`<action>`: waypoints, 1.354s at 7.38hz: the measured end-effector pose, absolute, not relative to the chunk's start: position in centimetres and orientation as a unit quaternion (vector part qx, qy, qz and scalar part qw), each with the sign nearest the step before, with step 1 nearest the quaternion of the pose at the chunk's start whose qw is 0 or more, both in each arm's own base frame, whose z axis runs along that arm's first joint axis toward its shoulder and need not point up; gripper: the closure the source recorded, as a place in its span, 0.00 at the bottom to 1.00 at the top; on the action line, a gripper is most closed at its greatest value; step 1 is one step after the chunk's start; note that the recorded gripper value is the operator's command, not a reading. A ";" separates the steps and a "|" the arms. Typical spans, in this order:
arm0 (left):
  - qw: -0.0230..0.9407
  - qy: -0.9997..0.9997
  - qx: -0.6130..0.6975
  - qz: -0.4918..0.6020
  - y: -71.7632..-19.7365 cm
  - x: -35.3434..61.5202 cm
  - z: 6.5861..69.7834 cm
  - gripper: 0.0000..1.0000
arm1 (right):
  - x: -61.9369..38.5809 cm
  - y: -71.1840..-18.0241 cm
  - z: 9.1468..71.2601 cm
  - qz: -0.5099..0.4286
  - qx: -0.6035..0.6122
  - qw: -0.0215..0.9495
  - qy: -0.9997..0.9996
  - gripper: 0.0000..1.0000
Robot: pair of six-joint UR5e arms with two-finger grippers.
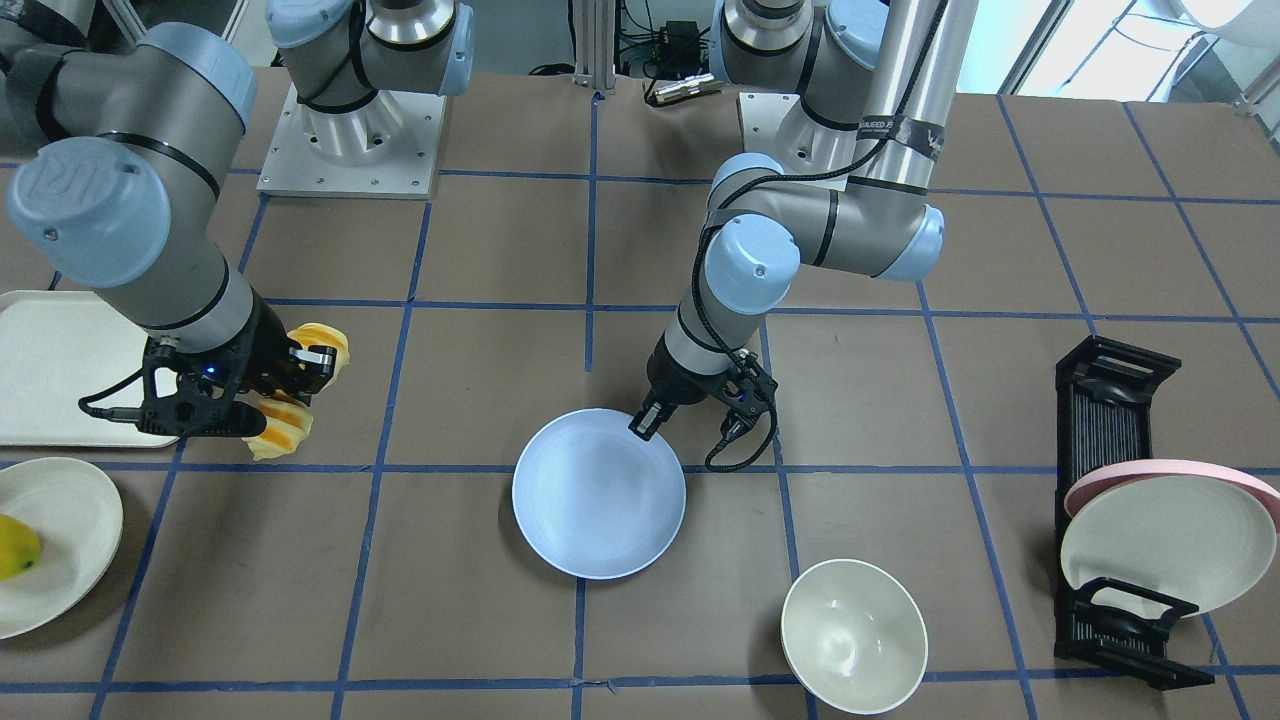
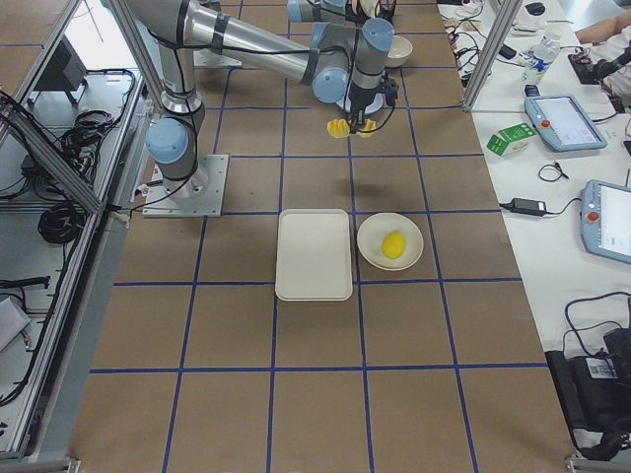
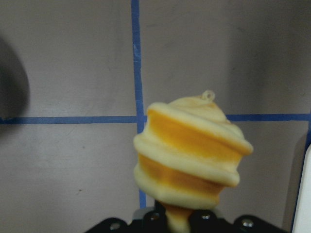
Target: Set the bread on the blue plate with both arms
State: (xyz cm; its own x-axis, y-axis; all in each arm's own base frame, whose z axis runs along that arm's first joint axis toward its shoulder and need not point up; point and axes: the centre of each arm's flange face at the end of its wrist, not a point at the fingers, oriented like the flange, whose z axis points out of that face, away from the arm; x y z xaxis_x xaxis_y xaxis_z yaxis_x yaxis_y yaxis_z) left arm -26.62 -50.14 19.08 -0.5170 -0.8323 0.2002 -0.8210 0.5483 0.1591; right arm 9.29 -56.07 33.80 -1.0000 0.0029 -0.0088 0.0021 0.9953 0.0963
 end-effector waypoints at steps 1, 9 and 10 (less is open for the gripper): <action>0.127 -0.867 0.482 -0.024 -50.1 -26.9 19.1 0.45 | 10.1 -55.9 33.6 0.050 0.013 0.019 0.999 0.99; 0.122 -0.920 0.372 -0.003 -57.6 -19.8 42.0 0.00 | 26.0 -57.1 26.6 0.026 0.002 0.074 0.997 0.99; 0.117 -0.926 0.360 -0.014 -56.3 -19.3 44.7 0.00 | 28.4 -56.9 25.1 0.022 0.009 0.079 0.997 0.99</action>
State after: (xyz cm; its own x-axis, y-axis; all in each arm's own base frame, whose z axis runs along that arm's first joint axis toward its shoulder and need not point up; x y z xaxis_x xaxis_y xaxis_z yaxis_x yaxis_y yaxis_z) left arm -19.33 -56.27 44.68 -0.7140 -0.6689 0.2068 -0.6622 0.7411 0.1110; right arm 28.35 -56.89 25.11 -0.9873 0.0216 -0.1572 0.0145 0.9988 0.0462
